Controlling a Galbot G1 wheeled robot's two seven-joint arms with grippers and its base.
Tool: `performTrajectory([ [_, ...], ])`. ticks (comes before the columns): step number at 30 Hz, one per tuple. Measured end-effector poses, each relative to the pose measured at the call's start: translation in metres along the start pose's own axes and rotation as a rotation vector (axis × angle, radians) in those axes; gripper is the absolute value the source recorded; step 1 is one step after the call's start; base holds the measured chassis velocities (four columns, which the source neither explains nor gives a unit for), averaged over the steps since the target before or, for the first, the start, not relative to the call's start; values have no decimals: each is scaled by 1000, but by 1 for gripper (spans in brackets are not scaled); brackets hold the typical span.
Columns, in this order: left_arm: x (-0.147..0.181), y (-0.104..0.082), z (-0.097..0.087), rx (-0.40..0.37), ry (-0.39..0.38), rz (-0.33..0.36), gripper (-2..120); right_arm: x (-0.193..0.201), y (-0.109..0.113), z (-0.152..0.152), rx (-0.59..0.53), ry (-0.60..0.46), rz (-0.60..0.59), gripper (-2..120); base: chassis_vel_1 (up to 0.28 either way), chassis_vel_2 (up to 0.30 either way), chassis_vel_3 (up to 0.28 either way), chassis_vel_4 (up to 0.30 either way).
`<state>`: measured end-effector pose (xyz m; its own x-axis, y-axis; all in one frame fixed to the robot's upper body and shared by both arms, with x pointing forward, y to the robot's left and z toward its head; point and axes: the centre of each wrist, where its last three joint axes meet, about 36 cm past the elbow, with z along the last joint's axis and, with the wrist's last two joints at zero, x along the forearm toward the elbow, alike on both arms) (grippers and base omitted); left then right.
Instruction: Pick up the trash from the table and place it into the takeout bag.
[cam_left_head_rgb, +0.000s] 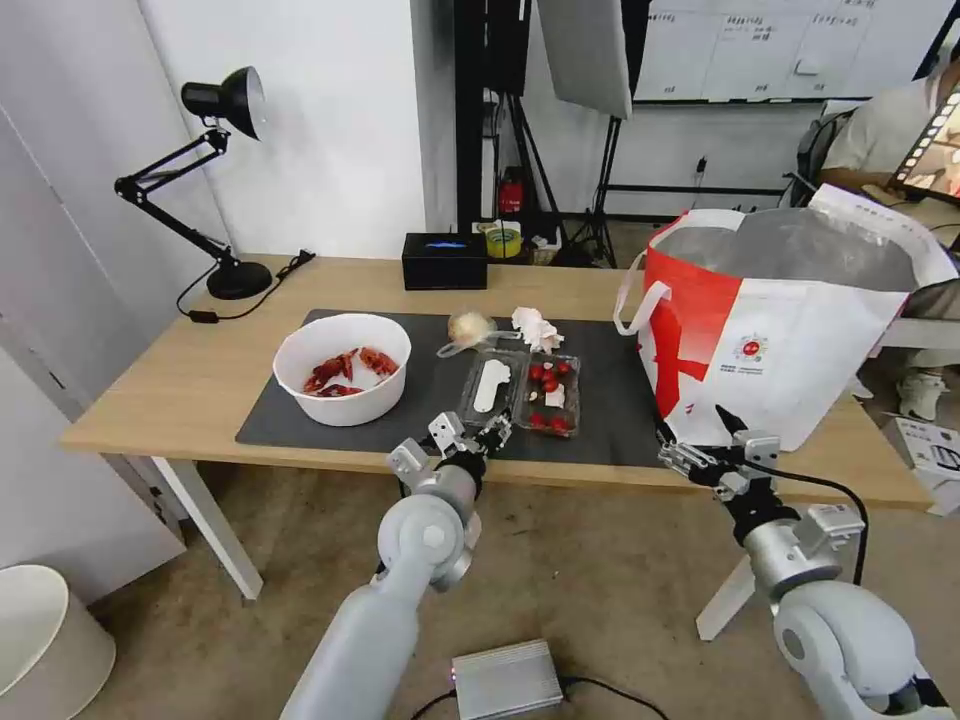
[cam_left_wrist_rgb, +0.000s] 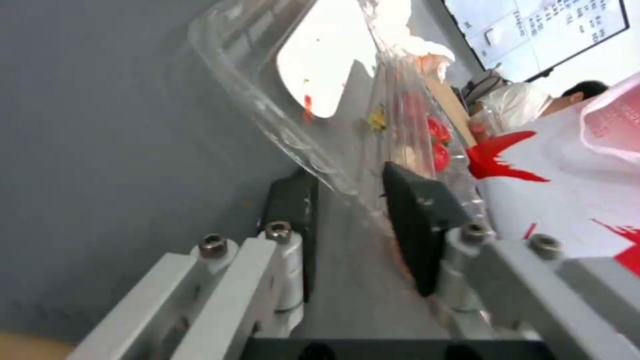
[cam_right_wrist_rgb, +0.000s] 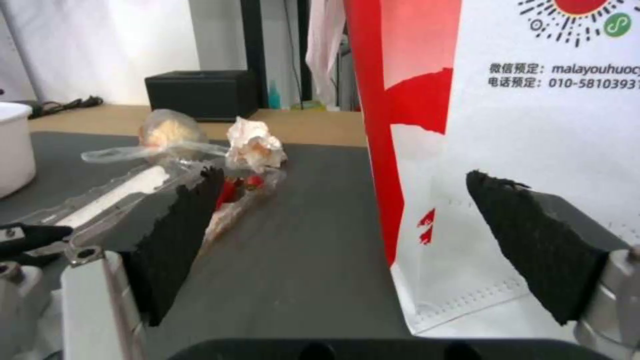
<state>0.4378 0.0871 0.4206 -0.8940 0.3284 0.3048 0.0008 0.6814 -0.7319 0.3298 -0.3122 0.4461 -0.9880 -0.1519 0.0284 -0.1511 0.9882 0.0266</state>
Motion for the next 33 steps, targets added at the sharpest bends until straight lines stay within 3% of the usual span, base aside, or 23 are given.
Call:
performTrajectory([
  [8, -2, 11, 7, -132, -84, 5, 0, 1, 1, 2, -3, 1, -3, 91, 0, 0, 0, 0],
  [25, 5, 19, 24, -322, -211, 139, 0, 1, 0, 4, -9, 6, 2, 89, 0, 0, 0, 0],
  [33, 4, 32, 36, -515, -250, 188, 0, 1, 0, 6, -17, 7, 8, 89, 0, 0, 0, 0],
])
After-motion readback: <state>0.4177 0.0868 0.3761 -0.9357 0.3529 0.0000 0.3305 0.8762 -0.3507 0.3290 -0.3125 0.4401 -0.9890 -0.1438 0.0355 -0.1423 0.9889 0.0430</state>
